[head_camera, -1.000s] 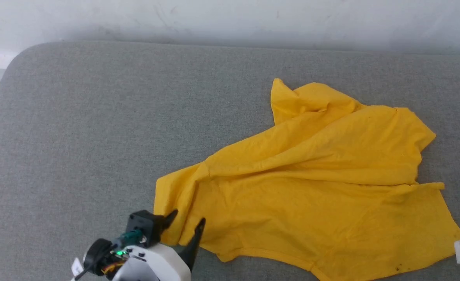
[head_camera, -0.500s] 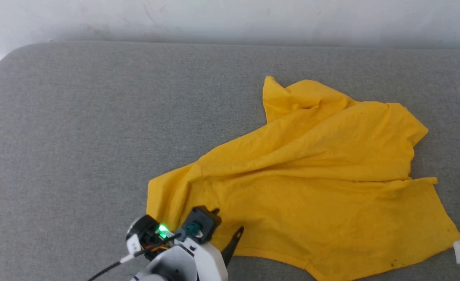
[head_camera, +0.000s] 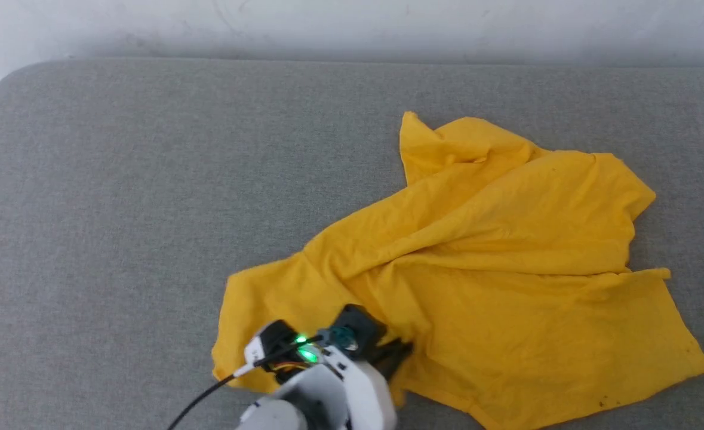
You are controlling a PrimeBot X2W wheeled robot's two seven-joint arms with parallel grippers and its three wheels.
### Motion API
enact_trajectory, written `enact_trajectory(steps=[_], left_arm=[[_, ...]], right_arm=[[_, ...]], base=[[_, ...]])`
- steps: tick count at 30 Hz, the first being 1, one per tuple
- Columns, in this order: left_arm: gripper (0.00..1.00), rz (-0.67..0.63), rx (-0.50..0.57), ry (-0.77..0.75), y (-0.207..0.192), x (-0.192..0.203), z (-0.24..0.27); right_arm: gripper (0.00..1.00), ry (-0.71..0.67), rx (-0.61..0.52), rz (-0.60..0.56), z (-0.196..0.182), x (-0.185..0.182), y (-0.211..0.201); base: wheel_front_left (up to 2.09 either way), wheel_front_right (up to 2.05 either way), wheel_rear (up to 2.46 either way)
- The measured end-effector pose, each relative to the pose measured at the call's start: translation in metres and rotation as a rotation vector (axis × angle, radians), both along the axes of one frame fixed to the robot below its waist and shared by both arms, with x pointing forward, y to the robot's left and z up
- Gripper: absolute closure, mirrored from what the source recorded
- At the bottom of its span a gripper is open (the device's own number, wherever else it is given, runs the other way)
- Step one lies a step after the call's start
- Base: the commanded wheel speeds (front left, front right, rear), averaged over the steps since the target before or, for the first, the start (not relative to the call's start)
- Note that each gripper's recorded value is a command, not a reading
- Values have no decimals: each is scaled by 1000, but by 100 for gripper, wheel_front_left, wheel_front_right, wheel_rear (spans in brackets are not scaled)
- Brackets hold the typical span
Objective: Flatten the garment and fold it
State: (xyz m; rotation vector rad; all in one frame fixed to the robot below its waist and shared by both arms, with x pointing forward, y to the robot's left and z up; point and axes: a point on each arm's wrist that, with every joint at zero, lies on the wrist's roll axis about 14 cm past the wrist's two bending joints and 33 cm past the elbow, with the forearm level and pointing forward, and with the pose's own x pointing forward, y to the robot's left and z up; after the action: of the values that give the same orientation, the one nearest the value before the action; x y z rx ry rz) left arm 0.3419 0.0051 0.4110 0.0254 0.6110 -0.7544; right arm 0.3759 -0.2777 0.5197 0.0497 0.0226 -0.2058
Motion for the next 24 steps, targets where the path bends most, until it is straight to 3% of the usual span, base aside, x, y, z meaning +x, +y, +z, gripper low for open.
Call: enact_trajectory(steps=[7,10,11,12,13,19,24], left_arm=[[100,-122,-126,55,-46,-27,25],[100,-144,-124,97,-54,-36,15],[95,-145,-116,115,-54,-39,9],[27,-141,-115,127,-55,-40,5],[0,-127,-122,128,-55,-38,2],[0,32,-219,42,-44,-4,22],[0,309,-252,-197,26,53,68]], right_arm=[[0,-2,4,18,-1,8,6],[0,9,12,27,-6,10,9],[0,12,15,30,-7,10,10],[0,14,17,32,-8,11,11],[0,14,18,33,-9,11,11],[0,10,18,29,-9,11,10],[0,4,19,28,-7,11,9]], base=[[0,0,0],[0,0,0],[0,0,0],[0,0,0],[0,0,0],[0,0,0],[0,0,0]])
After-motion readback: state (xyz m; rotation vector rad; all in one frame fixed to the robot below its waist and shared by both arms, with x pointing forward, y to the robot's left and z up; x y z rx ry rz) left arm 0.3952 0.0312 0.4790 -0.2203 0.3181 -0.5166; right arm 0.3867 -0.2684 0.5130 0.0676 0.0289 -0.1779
